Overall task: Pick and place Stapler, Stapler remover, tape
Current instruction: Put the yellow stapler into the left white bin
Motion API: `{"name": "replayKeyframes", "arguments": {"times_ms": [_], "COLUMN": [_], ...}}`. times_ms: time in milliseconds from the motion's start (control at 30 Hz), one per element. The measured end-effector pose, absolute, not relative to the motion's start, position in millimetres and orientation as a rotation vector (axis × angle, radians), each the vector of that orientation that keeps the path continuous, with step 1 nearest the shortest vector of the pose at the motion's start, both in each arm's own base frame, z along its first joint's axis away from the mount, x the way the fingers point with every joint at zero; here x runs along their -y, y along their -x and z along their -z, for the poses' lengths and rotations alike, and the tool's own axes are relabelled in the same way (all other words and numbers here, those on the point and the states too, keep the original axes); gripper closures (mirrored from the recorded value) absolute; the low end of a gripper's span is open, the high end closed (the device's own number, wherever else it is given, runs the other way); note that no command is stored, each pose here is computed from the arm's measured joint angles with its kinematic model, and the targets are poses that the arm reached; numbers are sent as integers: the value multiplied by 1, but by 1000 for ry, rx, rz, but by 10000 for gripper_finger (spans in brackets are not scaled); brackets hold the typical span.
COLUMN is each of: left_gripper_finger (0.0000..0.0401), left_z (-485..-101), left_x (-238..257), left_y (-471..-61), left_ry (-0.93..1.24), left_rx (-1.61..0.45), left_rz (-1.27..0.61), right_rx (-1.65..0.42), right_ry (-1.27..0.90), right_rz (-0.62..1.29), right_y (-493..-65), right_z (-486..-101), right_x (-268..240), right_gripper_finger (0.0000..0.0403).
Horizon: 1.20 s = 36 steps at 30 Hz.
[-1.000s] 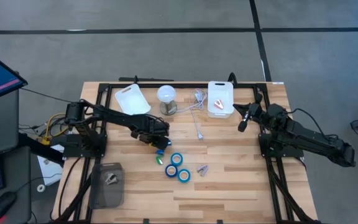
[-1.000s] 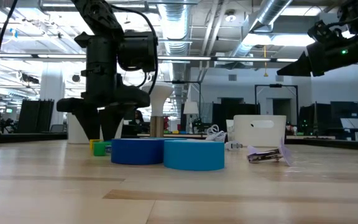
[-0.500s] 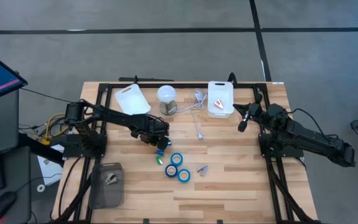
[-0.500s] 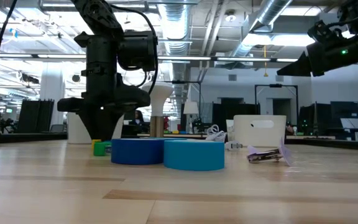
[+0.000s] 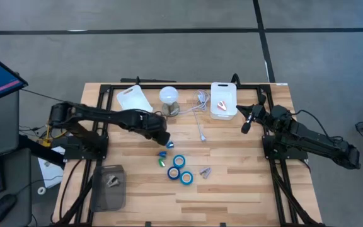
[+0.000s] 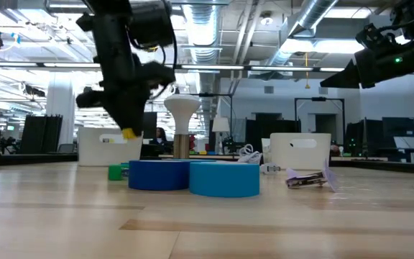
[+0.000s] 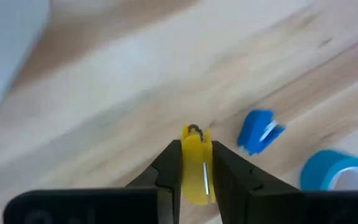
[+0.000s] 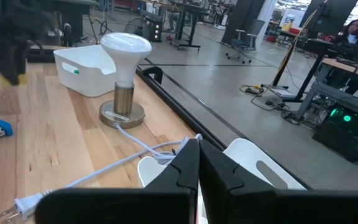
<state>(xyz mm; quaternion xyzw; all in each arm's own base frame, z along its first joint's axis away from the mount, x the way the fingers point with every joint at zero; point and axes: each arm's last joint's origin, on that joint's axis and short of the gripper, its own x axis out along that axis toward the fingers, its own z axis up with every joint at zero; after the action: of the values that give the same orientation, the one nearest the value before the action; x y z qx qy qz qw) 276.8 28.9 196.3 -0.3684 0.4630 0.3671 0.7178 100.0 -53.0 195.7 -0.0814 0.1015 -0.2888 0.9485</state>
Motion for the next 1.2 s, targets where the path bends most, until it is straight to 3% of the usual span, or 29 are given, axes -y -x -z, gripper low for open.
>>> {"name": "replayKeyframes", "arguments": {"times_ms": [600, 1200], "left_gripper_finger": [345, 345], "left_z": [-248, -244], "left_x": [-73, -119], "left_y": [-225, -196], "left_ry": [656, 605], "left_rx": [-890, -927], "left_rz": [-974, -1103], "right_rx": [-206, -207], "right_ry": [166, 166], "right_rz": [588, 588], "right_y": [-100, -100], "right_z": [-196, -196], "right_x": [53, 53], "right_gripper_finger": [403, 403]}}
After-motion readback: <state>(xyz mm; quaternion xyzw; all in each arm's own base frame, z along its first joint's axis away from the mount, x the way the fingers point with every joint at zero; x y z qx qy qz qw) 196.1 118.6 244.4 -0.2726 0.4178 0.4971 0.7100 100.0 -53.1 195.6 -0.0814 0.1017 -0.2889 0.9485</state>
